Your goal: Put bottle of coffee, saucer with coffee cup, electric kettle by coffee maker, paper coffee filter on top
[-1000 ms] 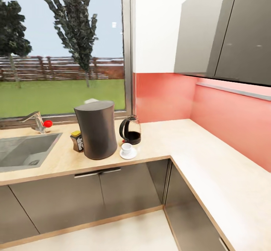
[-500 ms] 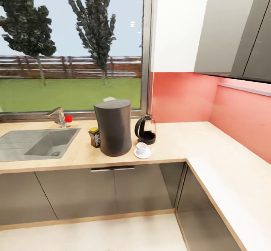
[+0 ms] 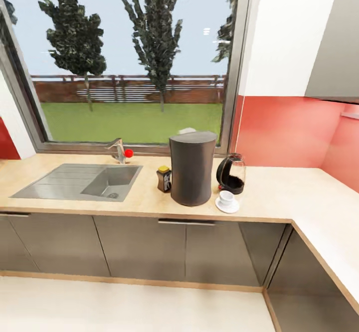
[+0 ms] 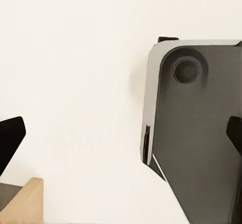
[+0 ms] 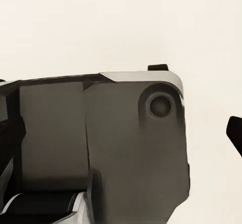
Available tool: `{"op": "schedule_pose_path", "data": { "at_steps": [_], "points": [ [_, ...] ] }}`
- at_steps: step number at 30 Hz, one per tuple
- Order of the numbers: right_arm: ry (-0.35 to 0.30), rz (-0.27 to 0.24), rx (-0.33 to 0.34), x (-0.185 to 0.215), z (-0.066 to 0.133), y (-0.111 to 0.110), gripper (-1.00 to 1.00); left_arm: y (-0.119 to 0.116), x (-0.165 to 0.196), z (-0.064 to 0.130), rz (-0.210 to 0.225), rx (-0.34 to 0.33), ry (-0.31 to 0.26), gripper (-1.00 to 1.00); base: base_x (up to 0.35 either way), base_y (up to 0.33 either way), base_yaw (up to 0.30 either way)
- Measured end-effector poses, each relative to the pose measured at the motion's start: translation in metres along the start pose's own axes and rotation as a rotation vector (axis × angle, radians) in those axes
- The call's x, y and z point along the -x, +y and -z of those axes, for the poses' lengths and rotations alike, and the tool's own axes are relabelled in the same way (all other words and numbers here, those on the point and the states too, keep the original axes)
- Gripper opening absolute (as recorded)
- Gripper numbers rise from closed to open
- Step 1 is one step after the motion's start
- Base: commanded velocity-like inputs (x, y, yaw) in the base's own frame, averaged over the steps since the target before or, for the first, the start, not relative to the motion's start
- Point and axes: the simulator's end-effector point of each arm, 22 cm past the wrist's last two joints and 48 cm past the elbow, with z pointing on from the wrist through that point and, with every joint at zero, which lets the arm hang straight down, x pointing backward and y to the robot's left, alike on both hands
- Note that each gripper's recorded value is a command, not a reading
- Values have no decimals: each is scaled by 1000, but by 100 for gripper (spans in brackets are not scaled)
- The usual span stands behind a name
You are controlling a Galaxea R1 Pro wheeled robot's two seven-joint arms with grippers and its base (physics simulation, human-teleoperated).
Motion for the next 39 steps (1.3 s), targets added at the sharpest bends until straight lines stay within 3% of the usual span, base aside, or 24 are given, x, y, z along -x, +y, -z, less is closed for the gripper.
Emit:
{"op": "schedule_pose_path", "data": {
  "at_steps": [10, 14, 18, 21, 22, 39],
  "points": [
    [18, 2, -7, -7, 0, -3, 100, 4, -2, 0, -3, 6, 9, 100, 0, 309, 270],
    [85, 0, -14, -37, 3, -6, 100, 5, -8, 0, -8, 9, 27, 100, 0, 309, 243],
    [163, -3, -18, -69, 7, -7, 100, 11, -30, 2, -17, 36, 124, 100, 0, 303, 233],
    [251, -12, -20, -92, 12, -7, 100, 22, -56, 8, -35, 98, 240, 100, 0, 182, 229],
    [259, -13, -20, -94, 13, -7, 100, 21, -57, 8, -37, 101, 248, 100, 0, 70, 227],
    [262, -11, -22, -95, 13, -9, 100, 23, -61, 10, -38, 109, 264, 100, 0, 6, 32]
  ]
}}
